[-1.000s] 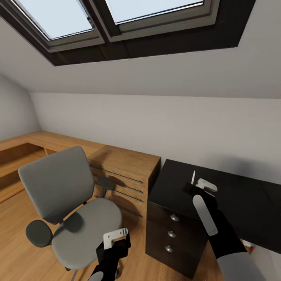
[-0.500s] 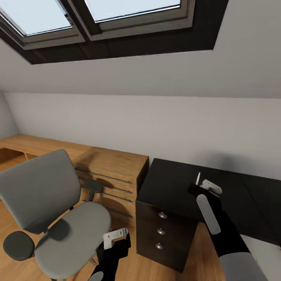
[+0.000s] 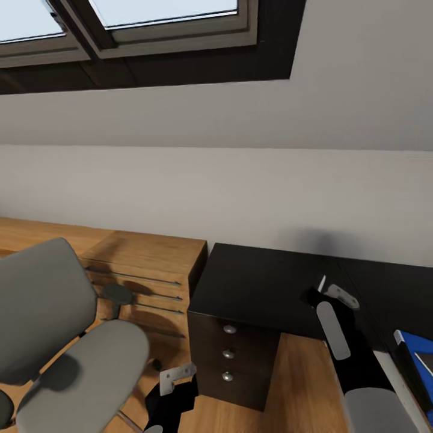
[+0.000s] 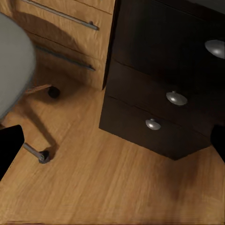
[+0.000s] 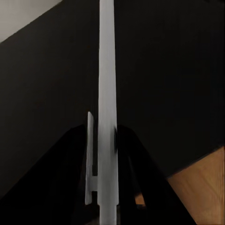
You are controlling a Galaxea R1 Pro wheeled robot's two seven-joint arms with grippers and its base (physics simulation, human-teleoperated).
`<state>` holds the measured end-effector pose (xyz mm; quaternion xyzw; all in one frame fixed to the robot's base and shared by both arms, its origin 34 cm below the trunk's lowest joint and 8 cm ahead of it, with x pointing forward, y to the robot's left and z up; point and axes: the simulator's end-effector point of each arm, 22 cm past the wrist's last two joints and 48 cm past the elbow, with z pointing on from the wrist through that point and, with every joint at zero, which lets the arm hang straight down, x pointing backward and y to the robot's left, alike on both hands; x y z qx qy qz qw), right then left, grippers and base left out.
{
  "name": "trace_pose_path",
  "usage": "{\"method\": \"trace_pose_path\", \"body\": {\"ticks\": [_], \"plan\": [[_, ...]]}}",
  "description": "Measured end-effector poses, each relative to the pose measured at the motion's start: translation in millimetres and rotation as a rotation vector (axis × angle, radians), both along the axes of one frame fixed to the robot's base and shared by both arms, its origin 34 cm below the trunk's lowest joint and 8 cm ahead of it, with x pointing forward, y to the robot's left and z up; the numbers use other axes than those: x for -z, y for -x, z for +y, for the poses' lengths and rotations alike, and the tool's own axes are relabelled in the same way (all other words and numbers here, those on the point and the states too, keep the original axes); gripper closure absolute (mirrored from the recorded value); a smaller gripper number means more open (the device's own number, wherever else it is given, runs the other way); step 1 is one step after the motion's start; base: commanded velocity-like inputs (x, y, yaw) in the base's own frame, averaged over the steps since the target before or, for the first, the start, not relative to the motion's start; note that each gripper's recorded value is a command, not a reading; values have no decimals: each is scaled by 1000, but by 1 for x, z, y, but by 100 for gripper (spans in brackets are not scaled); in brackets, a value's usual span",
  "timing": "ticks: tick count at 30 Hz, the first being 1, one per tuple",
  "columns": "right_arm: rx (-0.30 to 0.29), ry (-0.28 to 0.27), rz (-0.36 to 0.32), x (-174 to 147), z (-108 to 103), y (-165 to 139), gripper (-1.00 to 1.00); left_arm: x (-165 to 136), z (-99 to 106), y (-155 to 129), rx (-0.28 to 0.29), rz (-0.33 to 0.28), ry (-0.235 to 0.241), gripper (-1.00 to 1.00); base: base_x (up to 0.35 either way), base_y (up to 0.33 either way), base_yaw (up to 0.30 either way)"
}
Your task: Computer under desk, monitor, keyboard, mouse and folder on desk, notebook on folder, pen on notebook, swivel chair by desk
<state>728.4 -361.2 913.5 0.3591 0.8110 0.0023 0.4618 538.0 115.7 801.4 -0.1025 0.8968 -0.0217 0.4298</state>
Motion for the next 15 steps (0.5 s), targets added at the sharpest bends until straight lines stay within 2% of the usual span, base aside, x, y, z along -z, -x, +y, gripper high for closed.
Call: {"method": "trace_pose_path", "body": {"ticks": [1, 2, 4, 6, 9, 10, 13, 15], "plan": [[17, -7, -1, 0, -7, 2, 100, 9, 4, 3, -5, 19, -15, -100, 0, 0, -268], [34, -10, -2, 0, -15, 3, 100, 38, 18, 13, -17, 79, -64, -100, 0, 0, -269], [46, -6, -2, 0, -24, 5, 100, 71, 34, 28, -25, 150, -125, -100, 0, 0, -274], [73, -3, -1, 0, -39, 8, 100, 121, 57, 58, -17, 263, -202, -100, 0, 0, -278], [88, -10, -2, 1, -46, 10, 100, 142, 62, 71, 4, 307, -216, -100, 0, 0, -279], [111, -4, -12, -1, -56, 12, 100, 165, 61, 85, 50, 349, -198, -100, 0, 0, -280], [131, 3, -16, 1, -65, 13, 100, 170, 64, 87, 46, 341, -193, -100, 0, 0, -280], [146, 15, -17, 1, -75, 15, 100, 168, 66, 81, 23, 303, -179, -100, 0, 0, -280]]}}
